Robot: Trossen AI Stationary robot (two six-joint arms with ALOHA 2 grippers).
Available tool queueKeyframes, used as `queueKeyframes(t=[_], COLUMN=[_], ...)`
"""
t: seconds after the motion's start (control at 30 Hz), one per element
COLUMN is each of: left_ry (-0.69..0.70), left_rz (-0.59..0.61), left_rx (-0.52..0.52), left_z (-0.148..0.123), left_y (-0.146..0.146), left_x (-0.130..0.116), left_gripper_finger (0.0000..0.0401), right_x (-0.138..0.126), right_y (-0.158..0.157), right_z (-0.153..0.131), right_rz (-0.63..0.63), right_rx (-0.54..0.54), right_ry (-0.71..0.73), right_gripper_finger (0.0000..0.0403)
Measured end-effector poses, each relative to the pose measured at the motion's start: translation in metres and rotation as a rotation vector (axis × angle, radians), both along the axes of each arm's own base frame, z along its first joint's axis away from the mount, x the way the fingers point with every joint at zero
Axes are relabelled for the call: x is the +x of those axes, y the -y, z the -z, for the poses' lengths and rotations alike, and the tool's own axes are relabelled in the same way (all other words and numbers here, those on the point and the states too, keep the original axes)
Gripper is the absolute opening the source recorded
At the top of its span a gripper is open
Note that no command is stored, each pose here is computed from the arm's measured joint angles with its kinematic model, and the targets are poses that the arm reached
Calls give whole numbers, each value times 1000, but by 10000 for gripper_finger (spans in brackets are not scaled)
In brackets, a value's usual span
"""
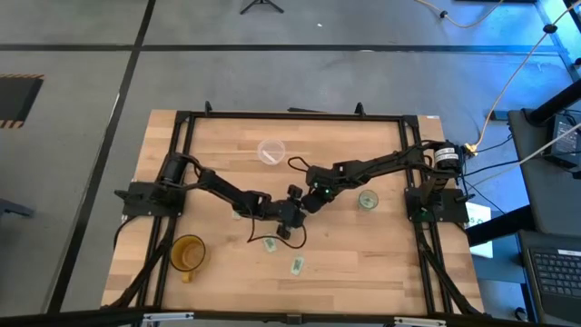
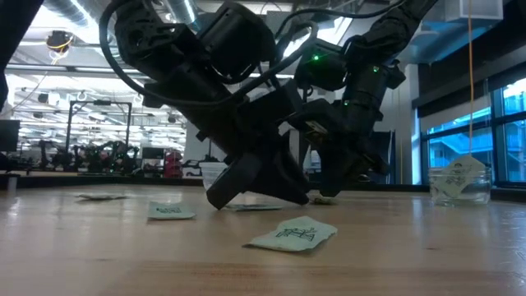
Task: Pick and place Stevia / Truvia into bins
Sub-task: Put the stevia packet into the transparent container
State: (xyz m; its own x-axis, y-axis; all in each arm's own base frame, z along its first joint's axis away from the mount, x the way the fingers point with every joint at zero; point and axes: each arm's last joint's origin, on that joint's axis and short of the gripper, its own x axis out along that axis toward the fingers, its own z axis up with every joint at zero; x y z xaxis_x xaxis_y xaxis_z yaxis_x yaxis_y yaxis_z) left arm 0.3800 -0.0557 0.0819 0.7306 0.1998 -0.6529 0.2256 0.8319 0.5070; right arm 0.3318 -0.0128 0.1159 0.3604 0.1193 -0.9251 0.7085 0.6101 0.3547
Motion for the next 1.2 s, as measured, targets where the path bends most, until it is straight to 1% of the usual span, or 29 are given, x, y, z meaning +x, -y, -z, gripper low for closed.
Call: queueKeyframes(t=[0.17, 0.47, 0.63, 0.73, 0.87, 1.0, 1.2], left_ry=[13, 41, 45, 56, 75, 72, 71], left_rz=[-7, -13, -67, -64, -89, -79, -75], left_rx=[-22, -30, -64, -77, -86, -89, -91], left_z=[0, 0, 4, 9, 9, 9, 9], left_y=[-5, -8, -11, -11, -9, -10, -12], left_x=[1, 3, 3, 5, 6, 6, 6], left_gripper_finger=[106, 106, 106, 106, 104, 83, 22], right_x=[1, 3, 4, 6, 6, 6, 6], right_y=[0, -1, -1, -1, -1, -1, -1], right_z=[0, -1, -1, -1, -1, -1, -1], right_rz=[-2, -3, -7, -12, -9, -9, -13], right_rx=[8, 17, 28, 38, 40, 40, 25], right_ry=[7, 34, 47, 63, 63, 62, 62], right_gripper_finger=[1, 1, 1, 1, 1, 1, 3])
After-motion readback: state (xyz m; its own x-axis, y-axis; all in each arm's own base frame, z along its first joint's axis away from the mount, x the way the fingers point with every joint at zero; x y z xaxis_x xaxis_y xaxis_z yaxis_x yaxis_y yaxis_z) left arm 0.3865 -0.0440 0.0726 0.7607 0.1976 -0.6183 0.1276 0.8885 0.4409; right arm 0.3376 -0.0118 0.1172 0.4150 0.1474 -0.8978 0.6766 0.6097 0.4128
